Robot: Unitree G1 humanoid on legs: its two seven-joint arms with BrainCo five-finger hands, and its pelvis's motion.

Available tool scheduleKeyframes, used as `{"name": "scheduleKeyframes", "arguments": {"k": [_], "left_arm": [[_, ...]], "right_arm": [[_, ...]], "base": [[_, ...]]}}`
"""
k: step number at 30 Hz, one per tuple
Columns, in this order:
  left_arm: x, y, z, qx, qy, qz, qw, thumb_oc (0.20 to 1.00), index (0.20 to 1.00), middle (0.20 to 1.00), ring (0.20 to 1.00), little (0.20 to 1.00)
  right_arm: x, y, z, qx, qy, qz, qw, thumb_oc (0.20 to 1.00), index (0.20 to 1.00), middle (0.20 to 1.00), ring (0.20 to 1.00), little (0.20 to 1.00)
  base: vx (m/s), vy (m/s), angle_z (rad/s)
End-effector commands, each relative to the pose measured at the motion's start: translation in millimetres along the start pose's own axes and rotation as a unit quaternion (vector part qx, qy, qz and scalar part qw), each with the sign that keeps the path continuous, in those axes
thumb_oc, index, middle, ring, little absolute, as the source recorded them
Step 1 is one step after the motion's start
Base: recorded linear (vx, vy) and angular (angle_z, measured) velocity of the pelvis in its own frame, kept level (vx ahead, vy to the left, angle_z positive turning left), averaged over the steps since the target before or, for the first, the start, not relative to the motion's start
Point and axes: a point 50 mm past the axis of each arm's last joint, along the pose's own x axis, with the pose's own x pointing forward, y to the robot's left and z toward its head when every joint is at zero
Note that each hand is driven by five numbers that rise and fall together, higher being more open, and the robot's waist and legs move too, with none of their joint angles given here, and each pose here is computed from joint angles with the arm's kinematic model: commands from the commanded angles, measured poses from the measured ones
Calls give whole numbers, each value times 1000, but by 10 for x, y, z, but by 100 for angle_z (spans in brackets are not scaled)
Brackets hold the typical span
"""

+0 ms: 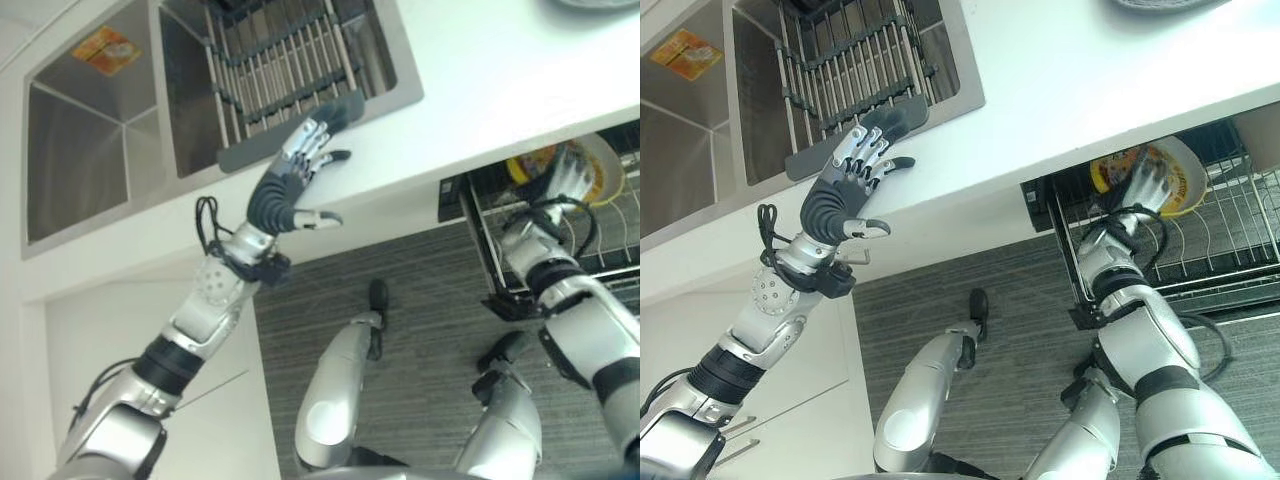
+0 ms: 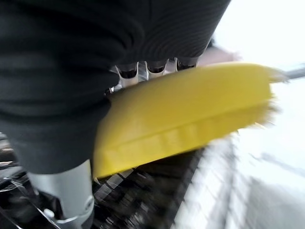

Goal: Place the dishes in the dishwasher.

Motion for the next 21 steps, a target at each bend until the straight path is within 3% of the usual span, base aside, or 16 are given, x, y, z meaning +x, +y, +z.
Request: {"name": "scheduleKeyframes", "arguments": {"k": [1, 7, 16, 21], "left_arm": [[-28, -137, -111, -9, 32, -15, 999, 1000, 1000, 1000, 1000, 1000], [-38, -150, -128, -12, 34, -11, 999, 1000, 1000, 1000, 1000, 1000], [-90, -163, -143, -17, 37, -8, 999, 1000, 1000, 1000, 1000, 1000], [-108, -171, -144, -25, 44, -2, 999, 1000, 1000, 1000, 1000, 1000]], "right_arm": [[51, -46, 59, 56, 31, 9, 998, 1000, 1000, 1000, 1000, 1000], [-22, 53, -21, 105, 97, 32, 989, 1000, 1000, 1000, 1000, 1000], [-42, 53, -40, 122, 111, 12, 986, 1000, 1000, 1000, 1000, 1000], [-154, 177, -60, 295, 208, 31, 932, 1000, 1000, 1000, 1000, 1000]], "base": [[0, 0, 0], [0, 0, 0], [3, 8, 1], [0, 0, 0]]}}
